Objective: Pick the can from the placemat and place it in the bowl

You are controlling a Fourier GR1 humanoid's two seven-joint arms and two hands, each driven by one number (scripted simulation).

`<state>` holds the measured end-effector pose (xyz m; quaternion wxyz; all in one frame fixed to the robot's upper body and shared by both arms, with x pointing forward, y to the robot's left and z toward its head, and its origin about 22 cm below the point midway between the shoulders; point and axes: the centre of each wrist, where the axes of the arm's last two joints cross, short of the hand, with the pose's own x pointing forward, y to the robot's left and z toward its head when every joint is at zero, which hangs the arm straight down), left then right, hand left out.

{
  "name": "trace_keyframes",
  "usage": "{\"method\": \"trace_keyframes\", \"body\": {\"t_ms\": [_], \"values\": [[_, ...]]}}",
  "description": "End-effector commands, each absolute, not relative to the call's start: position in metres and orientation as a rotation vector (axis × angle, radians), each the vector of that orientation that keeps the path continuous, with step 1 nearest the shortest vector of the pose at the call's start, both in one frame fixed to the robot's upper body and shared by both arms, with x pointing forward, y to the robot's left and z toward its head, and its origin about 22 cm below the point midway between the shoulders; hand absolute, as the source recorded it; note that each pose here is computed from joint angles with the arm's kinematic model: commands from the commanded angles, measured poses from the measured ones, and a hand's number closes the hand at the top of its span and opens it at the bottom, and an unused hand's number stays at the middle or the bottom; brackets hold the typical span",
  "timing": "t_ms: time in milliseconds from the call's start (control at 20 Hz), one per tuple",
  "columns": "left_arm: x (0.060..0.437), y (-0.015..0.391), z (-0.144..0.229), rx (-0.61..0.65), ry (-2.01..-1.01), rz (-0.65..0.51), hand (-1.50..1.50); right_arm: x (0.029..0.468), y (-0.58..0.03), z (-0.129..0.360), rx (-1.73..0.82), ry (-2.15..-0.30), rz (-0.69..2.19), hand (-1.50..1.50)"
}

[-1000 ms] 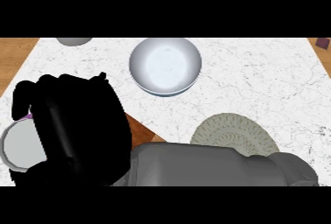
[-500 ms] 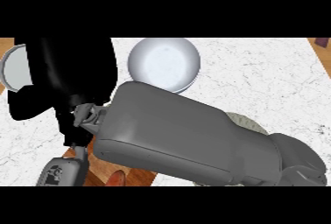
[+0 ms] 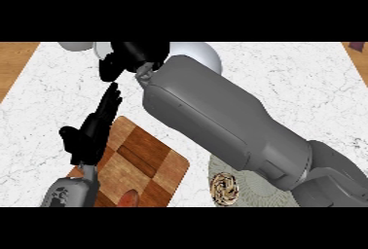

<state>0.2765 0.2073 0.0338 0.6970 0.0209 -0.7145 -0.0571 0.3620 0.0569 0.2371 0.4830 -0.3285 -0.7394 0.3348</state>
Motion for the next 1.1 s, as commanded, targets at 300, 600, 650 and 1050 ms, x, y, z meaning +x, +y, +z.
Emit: {"method": "trace_keyframes", "body": {"t_ms": [300,600,650,1050], "values": [[0.284,0.206,0.042,0.048,-1.606,-0.139,0.00,0.416,0.013,0.166,-0.942,-1.699,0.844,1.50],[0.274,0.213,0.042,0.037,-1.607,-0.129,0.00,0.433,-0.030,0.120,-0.866,-1.619,0.859,1.50],[0.287,0.220,0.045,0.047,-1.606,-0.141,0.00,0.443,-0.043,0.133,-0.826,-1.584,0.870,1.50],[0.288,0.197,0.041,0.043,-1.616,-0.129,0.00,0.445,-0.058,0.113,-0.516,-1.587,0.839,-1.50]]}}
